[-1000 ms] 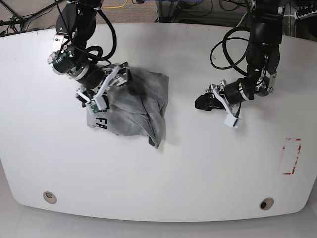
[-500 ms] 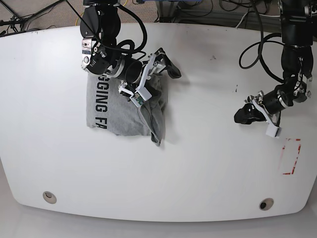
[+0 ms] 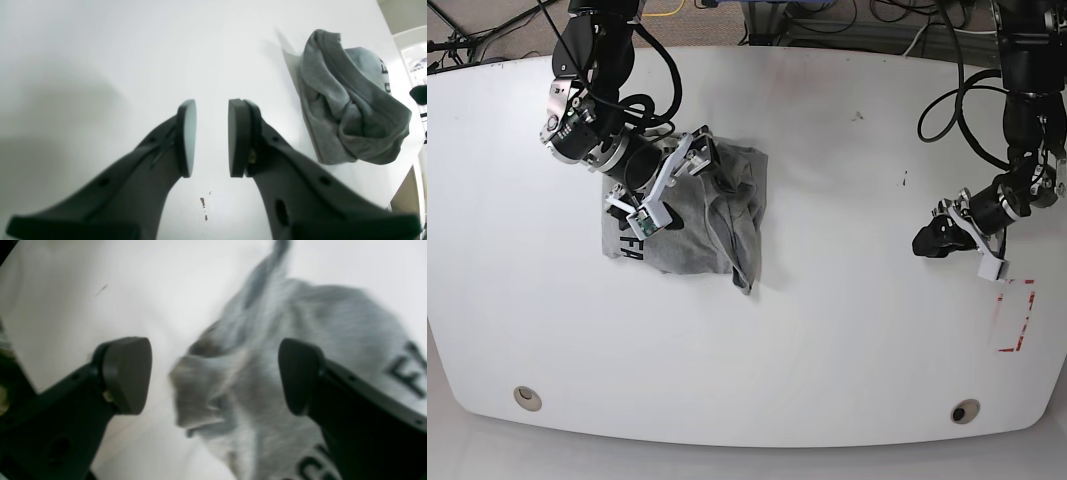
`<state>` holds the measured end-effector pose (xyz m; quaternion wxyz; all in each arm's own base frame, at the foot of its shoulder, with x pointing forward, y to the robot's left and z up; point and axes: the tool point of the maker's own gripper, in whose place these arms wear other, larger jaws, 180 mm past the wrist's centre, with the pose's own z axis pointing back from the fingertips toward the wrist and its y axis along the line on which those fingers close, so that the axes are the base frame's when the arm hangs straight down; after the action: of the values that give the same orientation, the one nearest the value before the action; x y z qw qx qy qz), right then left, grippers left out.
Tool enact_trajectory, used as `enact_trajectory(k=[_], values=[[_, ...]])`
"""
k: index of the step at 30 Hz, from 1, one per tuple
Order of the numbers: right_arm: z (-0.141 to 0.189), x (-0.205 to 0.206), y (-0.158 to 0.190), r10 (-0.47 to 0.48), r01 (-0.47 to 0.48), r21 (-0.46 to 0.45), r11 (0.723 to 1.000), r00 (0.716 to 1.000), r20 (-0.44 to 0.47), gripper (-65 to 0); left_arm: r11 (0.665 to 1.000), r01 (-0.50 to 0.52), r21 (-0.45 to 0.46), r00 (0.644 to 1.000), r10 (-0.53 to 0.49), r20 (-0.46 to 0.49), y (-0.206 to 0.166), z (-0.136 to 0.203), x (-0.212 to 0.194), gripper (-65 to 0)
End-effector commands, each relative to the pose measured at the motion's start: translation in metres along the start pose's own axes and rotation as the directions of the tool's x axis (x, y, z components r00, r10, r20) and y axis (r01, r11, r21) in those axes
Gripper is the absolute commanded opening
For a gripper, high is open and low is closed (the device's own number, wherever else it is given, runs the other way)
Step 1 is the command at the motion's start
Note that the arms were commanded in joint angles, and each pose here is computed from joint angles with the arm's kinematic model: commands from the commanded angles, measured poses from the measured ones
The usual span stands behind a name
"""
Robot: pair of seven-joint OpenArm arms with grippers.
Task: Fold the T-shirt properly
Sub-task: 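Release the shirt with the left gripper and pull it away, then move the left gripper back and grasp the shirt edge beside the right gripper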
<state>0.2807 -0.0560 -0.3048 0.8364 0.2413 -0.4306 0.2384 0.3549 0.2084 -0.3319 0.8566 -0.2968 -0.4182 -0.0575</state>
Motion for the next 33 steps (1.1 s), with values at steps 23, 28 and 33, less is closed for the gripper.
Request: enact_trajectory(k=[23,28,33], values=[[-0.041,-0.023,0.100,0.059,-0.033,0.309,0.950,0.995,-0.076,-8.1,0.987,0.158,-0.033,0.987,-0.158,0.016,-0.032,-0.009,0.019,-50.3],[-0.027,-0.002,0.075,0.065,-0.061,0.224,0.973,0.998,-0.012,-8.1,0.943,0.328,-0.059,0.944,-0.330,-0.025,-0.063,-0.019,0.019,-50.3],[-0.011,0.012,0.028,0.082,-0.083,0.101,0.991,0.997,0.015,-8.7,0.859,0.492,-0.143,0.858,-0.506,-0.086,-0.106,-0.038,-0.006,-50.3]])
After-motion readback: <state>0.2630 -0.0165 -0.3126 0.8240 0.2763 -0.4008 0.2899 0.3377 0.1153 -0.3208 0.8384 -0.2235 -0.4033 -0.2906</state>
